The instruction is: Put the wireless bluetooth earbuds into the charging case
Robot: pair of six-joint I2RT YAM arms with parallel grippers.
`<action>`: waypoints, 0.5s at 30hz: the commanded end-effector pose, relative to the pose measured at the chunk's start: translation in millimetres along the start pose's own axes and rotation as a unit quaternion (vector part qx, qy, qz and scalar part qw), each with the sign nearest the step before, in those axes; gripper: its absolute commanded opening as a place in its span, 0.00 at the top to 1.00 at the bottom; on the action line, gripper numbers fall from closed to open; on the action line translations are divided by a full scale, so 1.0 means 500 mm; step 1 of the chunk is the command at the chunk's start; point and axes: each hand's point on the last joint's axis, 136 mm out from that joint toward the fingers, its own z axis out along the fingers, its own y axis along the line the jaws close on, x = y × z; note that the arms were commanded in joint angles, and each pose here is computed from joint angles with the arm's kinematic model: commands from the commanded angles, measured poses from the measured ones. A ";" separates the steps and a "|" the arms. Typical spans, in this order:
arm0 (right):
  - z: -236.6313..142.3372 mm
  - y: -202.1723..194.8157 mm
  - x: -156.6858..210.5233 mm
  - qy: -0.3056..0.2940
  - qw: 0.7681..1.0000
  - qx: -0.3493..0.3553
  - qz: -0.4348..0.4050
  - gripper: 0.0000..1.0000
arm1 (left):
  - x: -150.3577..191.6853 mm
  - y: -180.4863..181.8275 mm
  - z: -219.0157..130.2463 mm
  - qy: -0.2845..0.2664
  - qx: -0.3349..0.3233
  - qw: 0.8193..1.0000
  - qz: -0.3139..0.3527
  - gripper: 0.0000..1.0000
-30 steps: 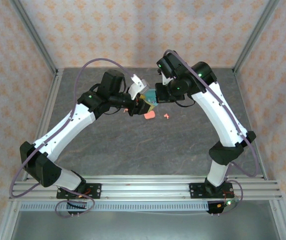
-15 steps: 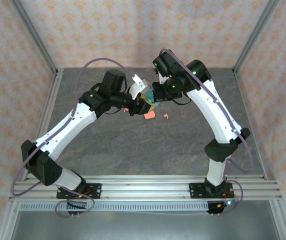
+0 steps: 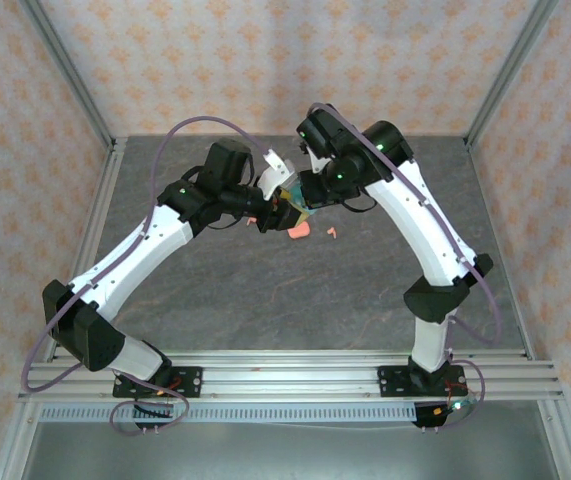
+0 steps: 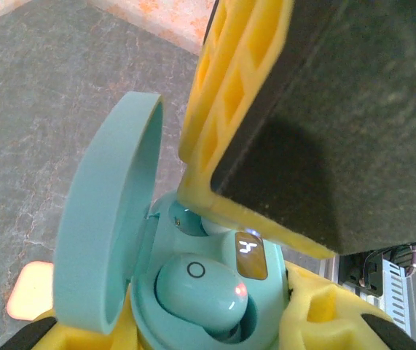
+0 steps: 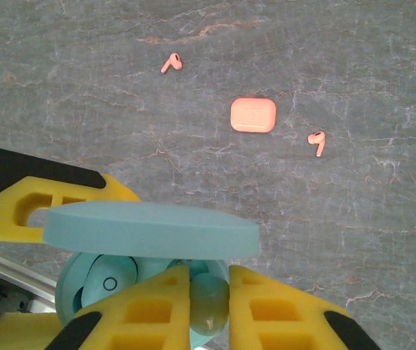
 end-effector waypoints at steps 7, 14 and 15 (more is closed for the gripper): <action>-0.002 0.046 0.019 0.027 0.998 -0.054 -0.002 0.80 | -0.041 -0.013 -0.013 -0.028 0.000 0.999 0.028 0.92; -0.008 0.048 0.013 0.019 0.998 -0.057 0.002 0.78 | -0.038 -0.013 -0.014 -0.028 -0.002 0.999 0.028 0.92; -0.010 0.048 0.012 0.017 0.998 -0.057 0.004 0.77 | -0.039 -0.012 -0.014 -0.029 -0.002 0.999 0.028 0.92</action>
